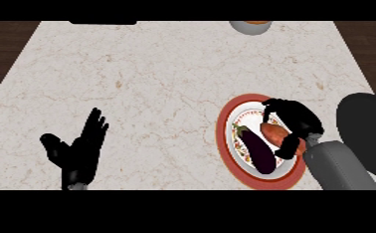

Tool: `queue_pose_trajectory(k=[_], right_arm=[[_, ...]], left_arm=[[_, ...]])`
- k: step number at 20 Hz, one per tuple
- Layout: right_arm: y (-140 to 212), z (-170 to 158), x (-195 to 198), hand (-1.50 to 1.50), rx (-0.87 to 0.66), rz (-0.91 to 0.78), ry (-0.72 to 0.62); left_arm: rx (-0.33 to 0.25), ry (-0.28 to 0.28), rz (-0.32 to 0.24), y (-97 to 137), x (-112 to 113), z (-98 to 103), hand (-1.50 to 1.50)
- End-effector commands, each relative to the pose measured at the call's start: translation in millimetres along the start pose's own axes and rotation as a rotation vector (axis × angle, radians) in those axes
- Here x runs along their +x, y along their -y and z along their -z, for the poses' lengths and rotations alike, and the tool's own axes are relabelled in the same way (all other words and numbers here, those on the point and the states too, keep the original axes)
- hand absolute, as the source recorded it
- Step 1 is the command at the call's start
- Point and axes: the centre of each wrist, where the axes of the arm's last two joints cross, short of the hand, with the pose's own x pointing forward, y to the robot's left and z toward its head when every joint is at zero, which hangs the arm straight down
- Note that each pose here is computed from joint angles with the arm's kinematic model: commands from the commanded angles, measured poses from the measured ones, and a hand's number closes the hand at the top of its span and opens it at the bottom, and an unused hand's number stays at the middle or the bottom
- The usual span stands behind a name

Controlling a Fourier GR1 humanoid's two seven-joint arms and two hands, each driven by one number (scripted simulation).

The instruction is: Pick the sweet potato from the plate and place it in the pan

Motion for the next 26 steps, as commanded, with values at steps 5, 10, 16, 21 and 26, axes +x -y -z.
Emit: queue_pose_trajectory(k=[5,10,16,21,26], right_arm=[[9,30,10,1.50,-0.127,0.270,-0.525],[38,47,26,1.50,-0.278,0.434,-0.900],[96,65,57,1.50,-0.620,0.194,-1.023],[124,66,101,1.50,-0.920,0.115,-1.093],[135,59,99,1.50,-1.008,0.192,-1.150]], left_arm=[[0.003,0.013,0.017,-1,5,-1,0.00],[-0.020,0.017,0.007,6,3,3,0.00],[-0.028,0.009,0.020,7,6,8,0.00],[-0.006,-0.017,0.006,7,1,9,0.00],[-0.006,-0.014,0.003,-7,2,7,0.00]])
